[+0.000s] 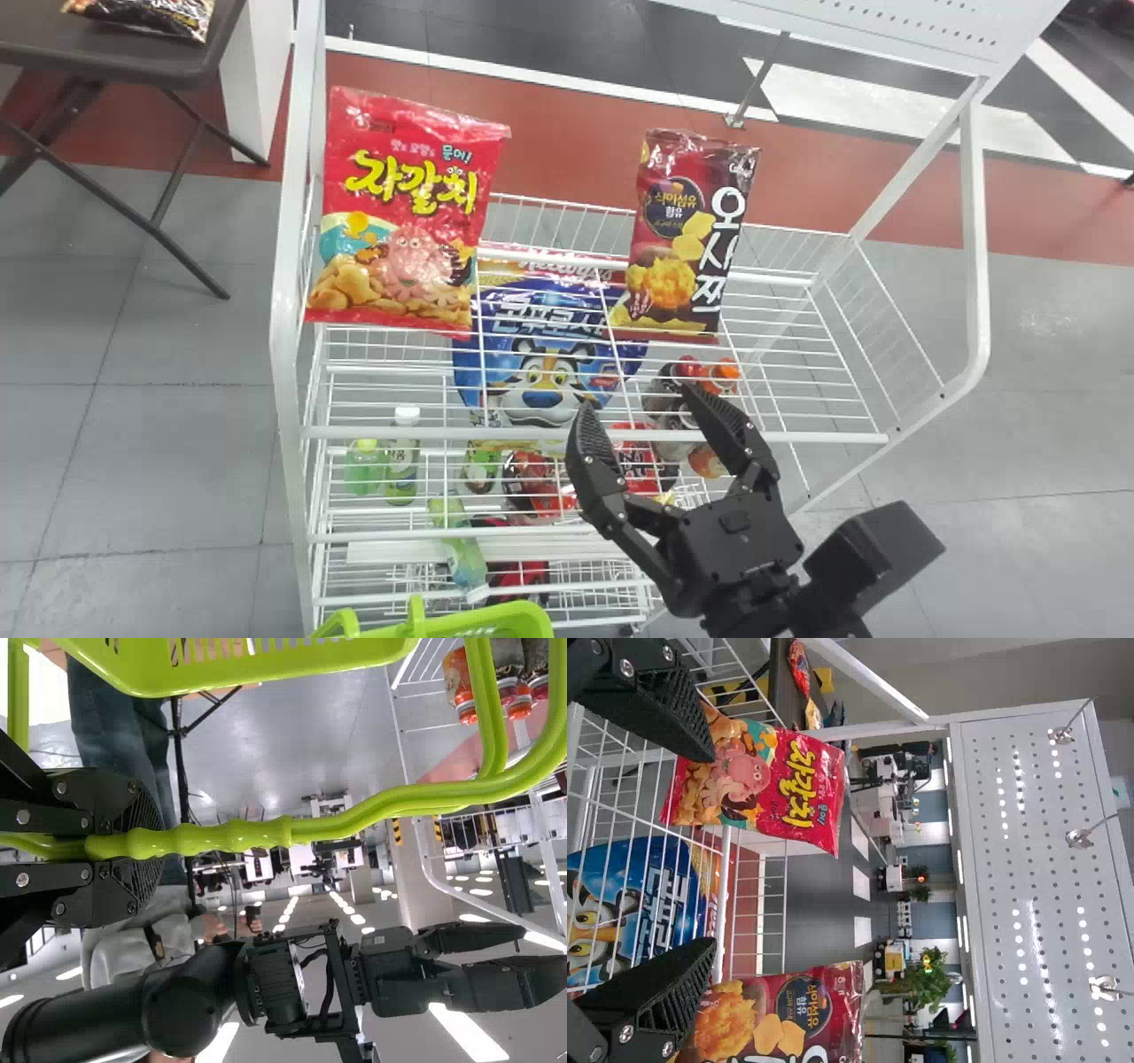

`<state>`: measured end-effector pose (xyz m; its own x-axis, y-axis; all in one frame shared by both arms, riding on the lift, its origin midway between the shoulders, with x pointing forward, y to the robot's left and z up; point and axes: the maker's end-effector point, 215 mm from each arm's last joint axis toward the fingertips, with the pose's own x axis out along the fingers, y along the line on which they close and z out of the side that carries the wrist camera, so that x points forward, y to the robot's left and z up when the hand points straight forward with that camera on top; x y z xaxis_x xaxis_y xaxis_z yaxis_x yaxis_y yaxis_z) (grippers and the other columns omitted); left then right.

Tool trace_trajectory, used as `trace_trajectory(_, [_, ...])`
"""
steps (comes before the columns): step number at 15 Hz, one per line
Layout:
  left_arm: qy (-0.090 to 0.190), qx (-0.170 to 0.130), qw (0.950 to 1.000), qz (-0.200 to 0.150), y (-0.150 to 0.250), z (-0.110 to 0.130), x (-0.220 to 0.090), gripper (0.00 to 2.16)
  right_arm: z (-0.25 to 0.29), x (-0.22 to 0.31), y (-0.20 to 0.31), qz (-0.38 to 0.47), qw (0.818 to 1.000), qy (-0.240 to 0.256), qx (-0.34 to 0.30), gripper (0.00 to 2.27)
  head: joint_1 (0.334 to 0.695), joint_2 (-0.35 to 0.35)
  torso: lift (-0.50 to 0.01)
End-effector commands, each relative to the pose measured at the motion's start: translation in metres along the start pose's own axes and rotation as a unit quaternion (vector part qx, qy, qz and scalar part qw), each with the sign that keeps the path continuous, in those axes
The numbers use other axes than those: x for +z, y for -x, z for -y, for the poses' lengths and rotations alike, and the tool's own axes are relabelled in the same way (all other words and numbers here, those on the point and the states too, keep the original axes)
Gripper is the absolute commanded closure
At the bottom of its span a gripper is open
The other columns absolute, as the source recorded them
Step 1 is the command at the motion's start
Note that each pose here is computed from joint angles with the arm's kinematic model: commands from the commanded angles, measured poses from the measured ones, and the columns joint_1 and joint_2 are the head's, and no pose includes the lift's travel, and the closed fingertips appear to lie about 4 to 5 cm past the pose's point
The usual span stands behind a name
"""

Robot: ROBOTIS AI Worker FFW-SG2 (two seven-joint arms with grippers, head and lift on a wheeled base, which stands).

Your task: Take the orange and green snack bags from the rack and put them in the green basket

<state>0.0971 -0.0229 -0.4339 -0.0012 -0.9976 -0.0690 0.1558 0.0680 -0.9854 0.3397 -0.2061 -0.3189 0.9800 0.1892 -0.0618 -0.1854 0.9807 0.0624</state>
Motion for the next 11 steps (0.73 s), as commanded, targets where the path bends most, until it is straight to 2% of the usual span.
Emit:
trace_trajectory(1, [0.001, 0.000, 1.0000, 0.000, 0.000, 0.000, 0.000, 2.15, 0.001, 0.002, 0.001, 0.004, 1.000, -0.002, -0.002, 0.08, 0.695, -0.350, 0.000])
trace_trajectory(11, [0.001, 0.002, 1.0000, 0.000, 0.001, -0.001, 0.000, 2.15, 0.014, 0.017, 0.004, 0.033, 0.999, -0.008, -0.013, 0.08, 0.695, -0.350, 0.000])
